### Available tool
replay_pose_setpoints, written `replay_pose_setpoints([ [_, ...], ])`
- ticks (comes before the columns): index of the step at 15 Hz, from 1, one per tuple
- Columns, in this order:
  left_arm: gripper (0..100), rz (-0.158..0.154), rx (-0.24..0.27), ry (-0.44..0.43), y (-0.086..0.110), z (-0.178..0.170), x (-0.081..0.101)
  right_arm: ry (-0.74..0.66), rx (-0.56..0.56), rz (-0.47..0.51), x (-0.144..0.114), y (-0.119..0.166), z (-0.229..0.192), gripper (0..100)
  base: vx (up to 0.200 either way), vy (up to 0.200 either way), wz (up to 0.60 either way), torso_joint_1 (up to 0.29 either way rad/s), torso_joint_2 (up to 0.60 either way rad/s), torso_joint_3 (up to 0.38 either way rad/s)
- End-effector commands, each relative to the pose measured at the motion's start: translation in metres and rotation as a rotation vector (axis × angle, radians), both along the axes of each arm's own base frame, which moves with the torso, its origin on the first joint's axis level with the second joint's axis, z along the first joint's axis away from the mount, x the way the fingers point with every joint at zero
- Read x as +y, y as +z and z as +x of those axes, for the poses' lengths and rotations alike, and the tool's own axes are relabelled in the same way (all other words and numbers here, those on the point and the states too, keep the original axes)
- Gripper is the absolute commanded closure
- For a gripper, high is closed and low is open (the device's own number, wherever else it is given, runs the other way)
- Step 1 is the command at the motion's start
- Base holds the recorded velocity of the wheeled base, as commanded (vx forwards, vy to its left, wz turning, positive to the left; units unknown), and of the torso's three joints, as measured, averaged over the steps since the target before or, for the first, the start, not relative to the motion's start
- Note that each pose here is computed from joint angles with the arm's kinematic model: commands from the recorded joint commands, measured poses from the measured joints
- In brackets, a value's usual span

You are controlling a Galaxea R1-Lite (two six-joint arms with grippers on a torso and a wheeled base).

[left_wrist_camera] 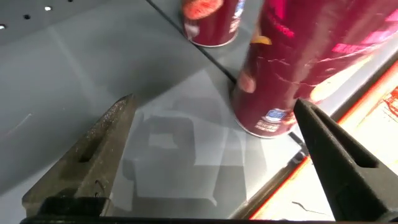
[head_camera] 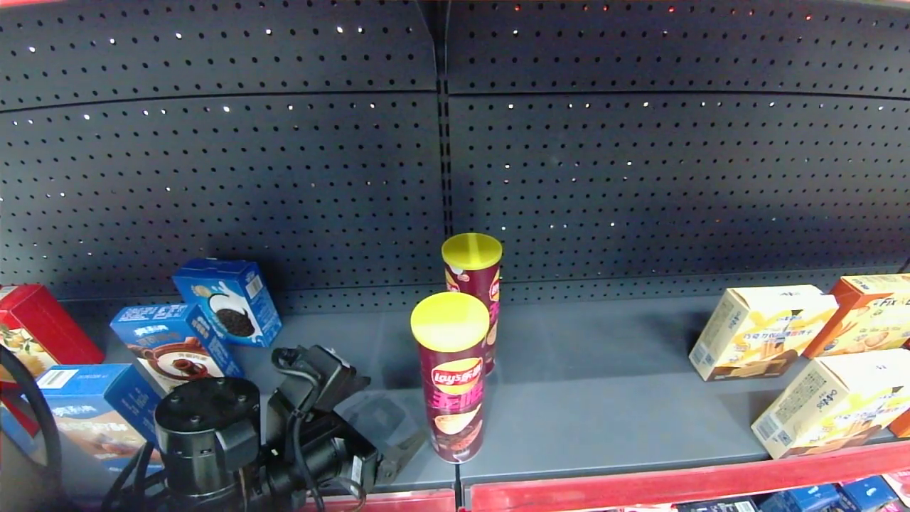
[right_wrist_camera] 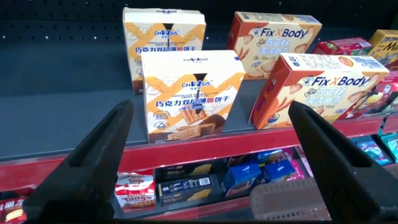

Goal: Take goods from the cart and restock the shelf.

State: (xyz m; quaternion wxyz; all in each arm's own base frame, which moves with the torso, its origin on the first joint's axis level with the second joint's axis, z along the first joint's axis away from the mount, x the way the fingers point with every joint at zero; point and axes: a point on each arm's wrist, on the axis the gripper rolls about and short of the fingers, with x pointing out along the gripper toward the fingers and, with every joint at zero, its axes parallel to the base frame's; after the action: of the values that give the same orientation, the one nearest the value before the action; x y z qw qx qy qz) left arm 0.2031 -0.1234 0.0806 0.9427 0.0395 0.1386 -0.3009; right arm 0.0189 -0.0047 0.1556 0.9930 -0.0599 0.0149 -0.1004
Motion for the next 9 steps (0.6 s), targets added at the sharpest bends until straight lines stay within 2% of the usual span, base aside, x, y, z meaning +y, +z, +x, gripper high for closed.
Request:
replay_pose_setpoints([
  [1,0,0.003,0.001,0.022,0.000,0.000,0.006,0.000,0.003,0.000,0.000,-0.001,0.000,0,0.000,0.000,0.00,0.000,0.00,0.000],
  [4,0,0.001,-0.003,0.035,0.002,-0.003,0.010,0.002,0.005,0.001,0.000,-0.001,0.000,0,0.000,0.000,0.00,0.000,0.00,0.000],
  [9,0,0.037,0.017,0.043,-0.007,0.005,0.010,0.001,0.007,0.010,0.000,0.000,0.002,0,0.000,0.000,0.00,0.000,0.00,0.000],
])
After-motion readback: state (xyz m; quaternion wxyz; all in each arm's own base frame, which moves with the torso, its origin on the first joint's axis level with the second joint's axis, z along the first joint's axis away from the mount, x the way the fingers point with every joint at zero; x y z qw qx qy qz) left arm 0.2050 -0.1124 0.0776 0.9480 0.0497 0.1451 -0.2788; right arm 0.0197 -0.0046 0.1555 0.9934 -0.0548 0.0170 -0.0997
